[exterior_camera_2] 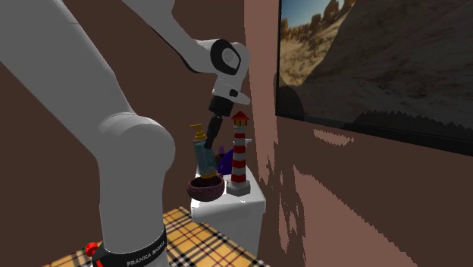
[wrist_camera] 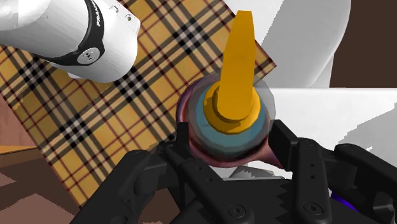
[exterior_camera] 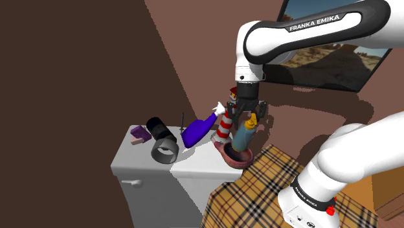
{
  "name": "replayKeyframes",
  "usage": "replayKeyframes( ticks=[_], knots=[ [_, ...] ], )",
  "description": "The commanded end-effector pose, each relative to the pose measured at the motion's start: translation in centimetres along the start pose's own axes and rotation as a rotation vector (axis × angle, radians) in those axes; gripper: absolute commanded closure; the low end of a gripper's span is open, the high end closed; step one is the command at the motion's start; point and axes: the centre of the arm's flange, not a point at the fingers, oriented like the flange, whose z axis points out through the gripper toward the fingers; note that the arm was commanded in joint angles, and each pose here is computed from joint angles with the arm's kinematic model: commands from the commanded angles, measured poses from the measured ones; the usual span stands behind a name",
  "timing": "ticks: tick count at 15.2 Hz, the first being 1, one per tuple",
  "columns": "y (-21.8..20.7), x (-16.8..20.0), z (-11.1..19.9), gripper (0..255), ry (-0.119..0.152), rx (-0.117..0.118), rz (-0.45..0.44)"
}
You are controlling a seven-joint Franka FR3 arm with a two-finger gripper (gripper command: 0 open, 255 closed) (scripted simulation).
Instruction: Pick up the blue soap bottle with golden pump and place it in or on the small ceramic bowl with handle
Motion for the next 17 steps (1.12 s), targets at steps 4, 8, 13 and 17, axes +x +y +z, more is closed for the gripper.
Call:
replayKeyframes(
  ticks=[4, 8, 13, 17],
  knots=[
    [0.0, 0.0, 0.1, 255, 0.000, 0.000, 0.000],
    [0.0, 0.0, 0.1, 0, 0.000, 0.000, 0.000],
    [0.0, 0.0, -2.6, 0, 0.000, 0.000, 0.000],
    [0.0, 0.0, -4.9, 0, 0.000, 0.000, 0.000]
  ],
)
